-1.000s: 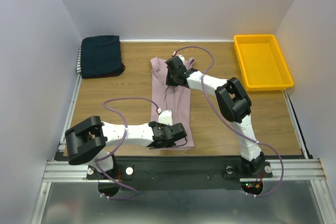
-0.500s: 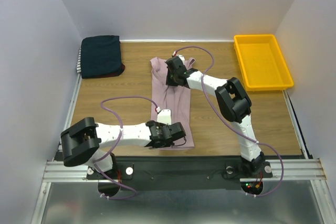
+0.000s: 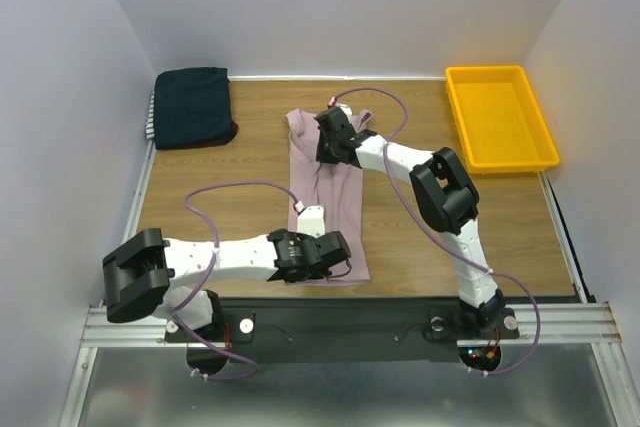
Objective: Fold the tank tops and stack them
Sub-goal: Fold the tank top
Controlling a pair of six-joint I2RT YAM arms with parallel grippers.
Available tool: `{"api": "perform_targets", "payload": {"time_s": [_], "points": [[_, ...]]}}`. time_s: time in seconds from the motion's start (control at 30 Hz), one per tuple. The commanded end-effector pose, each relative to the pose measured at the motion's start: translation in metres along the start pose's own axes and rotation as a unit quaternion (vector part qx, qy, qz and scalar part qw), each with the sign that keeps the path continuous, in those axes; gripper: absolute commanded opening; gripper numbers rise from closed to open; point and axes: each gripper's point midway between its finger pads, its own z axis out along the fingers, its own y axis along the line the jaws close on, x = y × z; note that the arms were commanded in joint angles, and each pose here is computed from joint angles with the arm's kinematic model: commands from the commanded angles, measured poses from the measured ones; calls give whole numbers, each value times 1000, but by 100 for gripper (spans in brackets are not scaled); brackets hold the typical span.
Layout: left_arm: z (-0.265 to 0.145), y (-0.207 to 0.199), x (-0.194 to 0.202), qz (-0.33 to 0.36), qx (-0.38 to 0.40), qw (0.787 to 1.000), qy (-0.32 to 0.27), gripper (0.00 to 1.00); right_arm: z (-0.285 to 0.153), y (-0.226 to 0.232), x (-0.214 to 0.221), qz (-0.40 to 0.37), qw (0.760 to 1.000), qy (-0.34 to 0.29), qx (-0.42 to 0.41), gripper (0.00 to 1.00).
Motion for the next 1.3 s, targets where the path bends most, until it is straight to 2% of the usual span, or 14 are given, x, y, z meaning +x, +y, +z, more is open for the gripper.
{"api": "perform_targets", "payload": {"time_s": [0.0, 0.03, 0.17, 0.27, 0.37, 0.4, 0.57, 0.7, 1.0, 1.27], "points": [[-7, 0, 2, 6, 9, 1000, -2, 0, -27, 23, -45, 8, 998, -55, -23, 0], [-7, 0, 2, 5, 9, 1000, -2, 0, -26, 24, -44, 7, 998, -53, -24, 1], [-7, -1, 0, 3, 12, 1000, -4, 0, -19, 26, -30, 4, 999, -29, -37, 17], [-6, 0, 2, 3, 10, 1000, -4, 0, -16, 27, -23, 5, 999, -21, -39, 24], [-5, 1, 2, 2, 11, 1000, -3, 0, -14, 25, -22, 7, 999, -20, -37, 24], [-5, 0, 3, 3, 13, 1000, -2, 0, -14, 25, -23, 7, 999, -21, -37, 24], [-5, 0, 3, 4, 11, 1000, -2, 0, -15, 25, -28, 9, 999, -29, -33, 8], [-5, -1, 3, 5, 13, 1000, -1, 0, -18, 25, -33, 10, 999, -37, -31, 1], [-4, 0, 9, 7, 21, 1000, 8, 0, -34, 21, -55, 9, 997, -71, -13, 0], [-4, -5, 13, 9, 33, 999, 13, 0, -39, 10, -52, 6, 997, -74, 7, 0]]}}
